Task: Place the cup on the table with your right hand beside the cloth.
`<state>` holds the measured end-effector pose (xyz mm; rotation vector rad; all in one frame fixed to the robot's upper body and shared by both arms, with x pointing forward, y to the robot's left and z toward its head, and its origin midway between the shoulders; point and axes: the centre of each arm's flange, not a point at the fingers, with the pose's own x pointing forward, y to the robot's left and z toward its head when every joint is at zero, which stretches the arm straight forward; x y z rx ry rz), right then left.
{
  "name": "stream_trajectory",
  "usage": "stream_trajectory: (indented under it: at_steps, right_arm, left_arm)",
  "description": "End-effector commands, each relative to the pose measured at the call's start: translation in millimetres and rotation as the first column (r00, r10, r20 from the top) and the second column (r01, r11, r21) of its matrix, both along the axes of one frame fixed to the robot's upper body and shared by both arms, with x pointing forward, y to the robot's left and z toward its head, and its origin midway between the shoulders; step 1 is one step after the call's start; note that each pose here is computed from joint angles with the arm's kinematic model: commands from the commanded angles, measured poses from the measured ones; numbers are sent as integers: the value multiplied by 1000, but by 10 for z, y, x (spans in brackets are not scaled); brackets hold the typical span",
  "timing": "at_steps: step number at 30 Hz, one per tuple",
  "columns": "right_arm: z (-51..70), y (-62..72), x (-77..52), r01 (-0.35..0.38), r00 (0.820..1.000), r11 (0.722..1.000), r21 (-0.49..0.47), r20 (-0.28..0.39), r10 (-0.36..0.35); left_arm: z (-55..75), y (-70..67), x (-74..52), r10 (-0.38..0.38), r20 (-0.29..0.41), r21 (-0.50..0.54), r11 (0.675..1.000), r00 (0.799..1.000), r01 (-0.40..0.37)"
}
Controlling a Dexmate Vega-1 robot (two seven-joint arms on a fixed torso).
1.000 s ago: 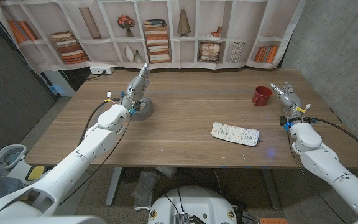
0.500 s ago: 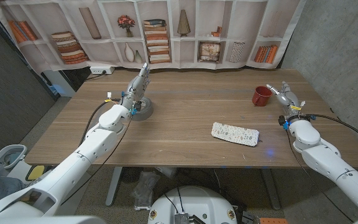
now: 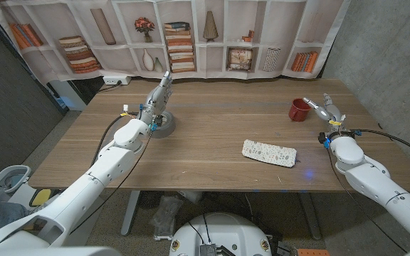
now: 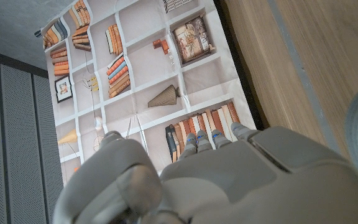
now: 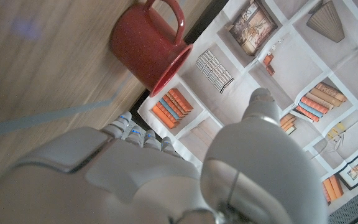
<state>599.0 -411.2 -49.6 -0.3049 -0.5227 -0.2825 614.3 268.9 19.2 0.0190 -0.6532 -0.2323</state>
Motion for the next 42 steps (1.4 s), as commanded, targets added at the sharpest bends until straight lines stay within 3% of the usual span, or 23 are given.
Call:
stream_trajectory:
  at_steps: [1,20,42]
  right_arm:
    - [-13,28,69,17,1000,1000,-22,-25,-17]
    - [7,87,124,80,994,992,-100,-60,-86]
    - [-62,149,220,130,986,981,-142,-86,-143]
  left_arm:
    - [19,-30,-14,2,-6,9,1000,1000,-2]
    - [-3,-21,-48,7,-5,3,1000,1000,-7]
    - [6,-30,-84,12,-4,8,1000,1000,-12]
